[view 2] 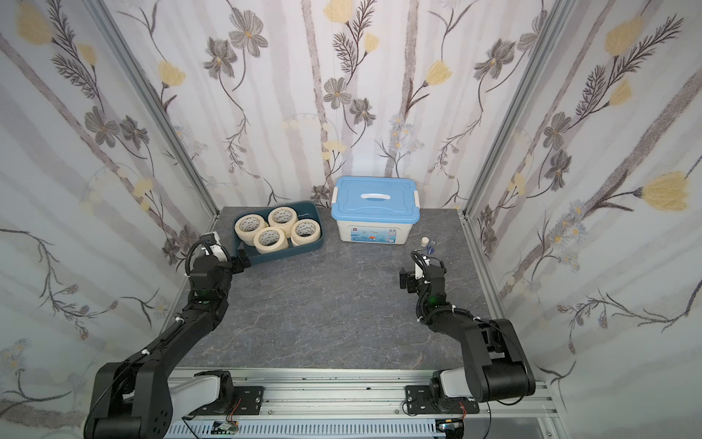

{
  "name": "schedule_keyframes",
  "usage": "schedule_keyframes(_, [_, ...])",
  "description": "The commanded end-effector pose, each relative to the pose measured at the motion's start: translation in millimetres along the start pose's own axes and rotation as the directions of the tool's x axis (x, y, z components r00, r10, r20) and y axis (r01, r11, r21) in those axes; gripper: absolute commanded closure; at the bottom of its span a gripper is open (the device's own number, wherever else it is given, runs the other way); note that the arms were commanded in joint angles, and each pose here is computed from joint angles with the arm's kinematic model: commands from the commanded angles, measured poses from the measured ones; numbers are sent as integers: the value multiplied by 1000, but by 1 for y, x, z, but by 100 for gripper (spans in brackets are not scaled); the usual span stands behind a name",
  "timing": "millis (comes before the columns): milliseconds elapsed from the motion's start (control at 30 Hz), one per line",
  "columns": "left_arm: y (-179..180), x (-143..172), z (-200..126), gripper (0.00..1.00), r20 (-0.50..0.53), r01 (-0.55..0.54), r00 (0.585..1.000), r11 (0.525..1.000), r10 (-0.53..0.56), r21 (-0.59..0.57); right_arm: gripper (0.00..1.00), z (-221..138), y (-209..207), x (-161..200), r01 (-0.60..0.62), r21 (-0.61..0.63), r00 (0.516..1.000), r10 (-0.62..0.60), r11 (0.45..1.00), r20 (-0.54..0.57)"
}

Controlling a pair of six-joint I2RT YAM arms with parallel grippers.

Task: Take out the art tape in the storage box
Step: Move the storage box to the center of the board.

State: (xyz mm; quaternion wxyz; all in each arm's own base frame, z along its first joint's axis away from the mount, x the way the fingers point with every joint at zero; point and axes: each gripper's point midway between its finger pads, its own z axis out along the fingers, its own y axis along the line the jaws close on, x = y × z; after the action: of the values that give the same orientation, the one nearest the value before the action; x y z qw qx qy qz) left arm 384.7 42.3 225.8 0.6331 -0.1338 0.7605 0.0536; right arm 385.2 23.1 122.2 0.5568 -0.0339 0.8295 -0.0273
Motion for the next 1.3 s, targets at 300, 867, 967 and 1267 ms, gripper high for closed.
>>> schedule_keyframes(300, [54,47,13,0,-437,203,841,935,-319,-291,0,-75,1,-40,-246,-28,956,237,969,-173])
schedule_keyframes(867, [24,123,96,31,-754,265,559,936,-345,-232,0,-93,37,-65,-341,-215,921,279,915,-273])
schedule_keyframes(967, [21,133,110,36,-769,272,537,934,-345,-230,0,-93,37,-63,-343,-213,918,279,915,-281])
schedule_keyframes(1267, [18,145,117,71,-783,274,518,934,-345,-230,0,-93,36,-56,-344,-201,913,277,917,-299])
